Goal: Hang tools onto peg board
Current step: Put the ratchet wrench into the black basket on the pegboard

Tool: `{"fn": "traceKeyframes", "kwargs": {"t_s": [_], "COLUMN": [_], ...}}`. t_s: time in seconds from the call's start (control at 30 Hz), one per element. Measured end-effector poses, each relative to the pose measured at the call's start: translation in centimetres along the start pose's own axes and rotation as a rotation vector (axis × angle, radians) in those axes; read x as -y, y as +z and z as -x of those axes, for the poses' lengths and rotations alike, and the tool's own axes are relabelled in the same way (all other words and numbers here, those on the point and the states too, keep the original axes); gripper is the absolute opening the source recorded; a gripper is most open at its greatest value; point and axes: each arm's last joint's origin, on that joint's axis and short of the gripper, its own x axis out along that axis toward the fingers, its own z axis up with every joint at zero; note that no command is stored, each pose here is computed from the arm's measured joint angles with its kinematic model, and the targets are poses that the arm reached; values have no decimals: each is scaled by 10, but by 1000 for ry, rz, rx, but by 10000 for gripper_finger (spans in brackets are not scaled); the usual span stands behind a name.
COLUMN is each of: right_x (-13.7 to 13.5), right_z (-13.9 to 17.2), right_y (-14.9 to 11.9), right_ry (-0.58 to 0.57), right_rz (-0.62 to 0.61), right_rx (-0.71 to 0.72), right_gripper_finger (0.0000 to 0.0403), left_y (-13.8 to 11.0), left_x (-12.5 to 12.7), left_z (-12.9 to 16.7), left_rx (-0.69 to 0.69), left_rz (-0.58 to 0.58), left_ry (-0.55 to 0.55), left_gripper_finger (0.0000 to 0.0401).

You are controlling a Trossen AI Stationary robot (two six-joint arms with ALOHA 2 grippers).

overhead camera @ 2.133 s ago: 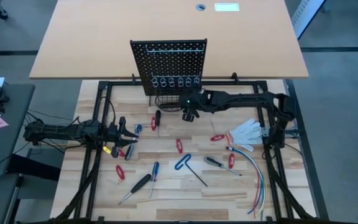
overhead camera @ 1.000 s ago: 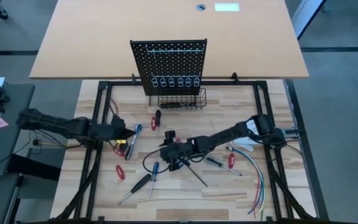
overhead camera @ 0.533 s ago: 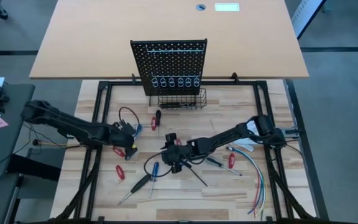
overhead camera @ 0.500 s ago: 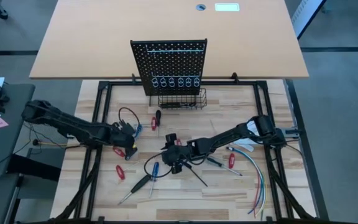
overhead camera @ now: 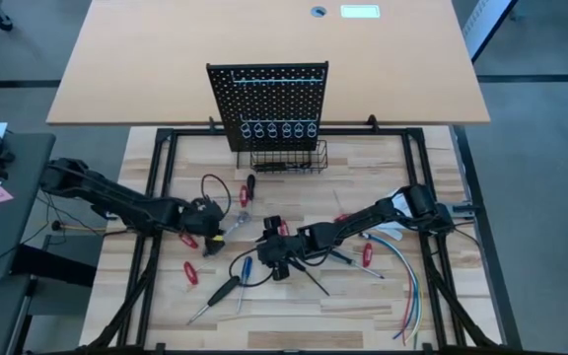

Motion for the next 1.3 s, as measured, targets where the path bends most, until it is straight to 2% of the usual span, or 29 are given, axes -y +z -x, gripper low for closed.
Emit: {"fn": "traceKeyframes", "kwargs": {"t_s": [0.13, 0.27, 0.43, 0.67, 0.8, 0.9, 1.03, 1.23, 1.3], "right_x": [-1, 4, 28, 70, 74, 73, 75, 75, 76], "right_z": [0, -2, -8, -26, -51, -64, -65, -62, -61], "right_y": [-1, 4, 7, -8, -30, -36, -31, -30, -30], "right_ry": [-12, -1, 22, 213, 313, 317, 303, 275, 264], "right_rz": [4, 10, -2, -82, -132, -181, -181, -202, -247], "right_rx": [-17, 51, 138, 202, 148, 92, 44, 19, 0], "right_gripper_finger": [207, 207, 207, 207, 207, 203, 172, 71, 65], "left_y": [7, 14, 20, 12, 14, 13, 13, 12, 12], "left_x": [8, 12, 12, 10, 8, 7, 7, 7, 6], "left_z": [-7, -5, 5, 5, 7, 7, 6, 7, 7], "left_rx": [114, 133, 172, 245, 340, 339, 336, 339, 358], "left_rz": [-78, -166, -189, -202, -193, -207, -212, -210, -174], "left_ry": [-75, -73, 36, 183, 327, 344, 349, 354, 386], "left_gripper_finger": [180, 177, 176, 175, 175, 175, 175, 175, 175]}}
